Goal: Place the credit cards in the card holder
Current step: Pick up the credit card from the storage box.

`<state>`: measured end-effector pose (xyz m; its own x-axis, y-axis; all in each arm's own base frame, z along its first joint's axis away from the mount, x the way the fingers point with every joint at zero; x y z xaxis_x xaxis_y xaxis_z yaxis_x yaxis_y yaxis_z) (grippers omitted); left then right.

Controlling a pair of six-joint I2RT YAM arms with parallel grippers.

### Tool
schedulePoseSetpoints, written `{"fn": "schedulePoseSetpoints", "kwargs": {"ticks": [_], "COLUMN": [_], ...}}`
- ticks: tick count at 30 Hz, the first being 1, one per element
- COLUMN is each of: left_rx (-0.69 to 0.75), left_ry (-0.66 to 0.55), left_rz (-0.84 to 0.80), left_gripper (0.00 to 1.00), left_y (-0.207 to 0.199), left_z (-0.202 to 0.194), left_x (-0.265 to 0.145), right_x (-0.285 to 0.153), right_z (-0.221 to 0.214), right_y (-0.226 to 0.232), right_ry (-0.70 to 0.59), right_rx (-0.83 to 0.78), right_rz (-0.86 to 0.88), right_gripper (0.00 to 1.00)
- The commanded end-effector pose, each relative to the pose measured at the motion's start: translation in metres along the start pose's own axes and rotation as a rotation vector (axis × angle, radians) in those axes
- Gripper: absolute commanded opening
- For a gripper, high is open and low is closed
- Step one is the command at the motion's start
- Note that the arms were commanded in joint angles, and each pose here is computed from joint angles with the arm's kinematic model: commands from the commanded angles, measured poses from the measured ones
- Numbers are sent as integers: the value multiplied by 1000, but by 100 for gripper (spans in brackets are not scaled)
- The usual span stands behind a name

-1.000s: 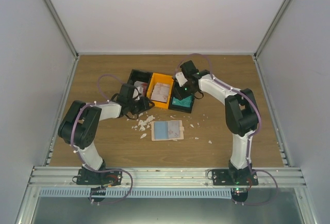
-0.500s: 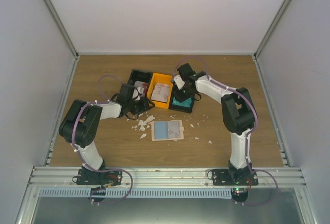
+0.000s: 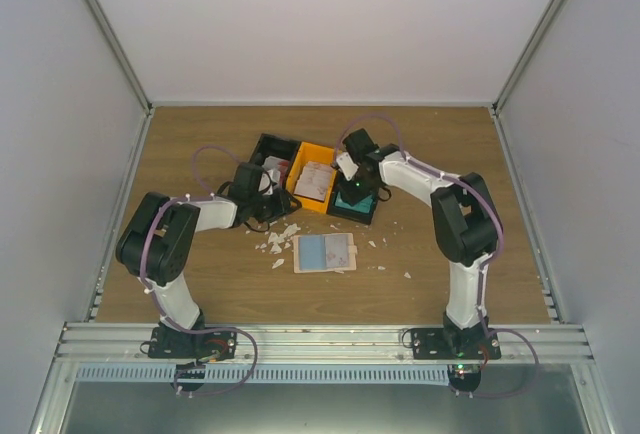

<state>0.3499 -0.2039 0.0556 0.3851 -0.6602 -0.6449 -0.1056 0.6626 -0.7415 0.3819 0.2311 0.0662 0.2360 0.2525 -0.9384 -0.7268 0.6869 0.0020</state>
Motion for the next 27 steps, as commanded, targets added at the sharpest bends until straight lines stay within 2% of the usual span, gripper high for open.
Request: {"fn": "schedulePoseSetpoints", "kwargs": {"ticks": [1,13,27], "left_rx": [26,23,27], "left_ry": [-36,-35,-31], "left_rz": [-18,-21,-22], "left_gripper": [40,40,40], "left_y": [-10,-12,-13], "left_z": [13,14,12], "left_x": [5,5,4], "right_x": [-13,-28,-35], "right_z": [-16,-21,-23], "right_y": [15,35,51], "right_ry": [42,16,-7], "right_rx": [12,28,37], "right_rz": [23,64,127], "right_gripper": [42,43,31]}}
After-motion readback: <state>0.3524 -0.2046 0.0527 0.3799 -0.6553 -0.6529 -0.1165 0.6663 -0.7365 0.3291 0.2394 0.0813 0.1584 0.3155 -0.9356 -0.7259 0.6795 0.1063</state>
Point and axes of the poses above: each gripper's point midway between its finger pads, its own x axis out along the fingers, its own y axis along the line the jaws close on, z = x × y, the point moved 2 cm from there along -x, back along the fingers, and after that the axes turned 9 degrees about -x, right-handed, at the moved point
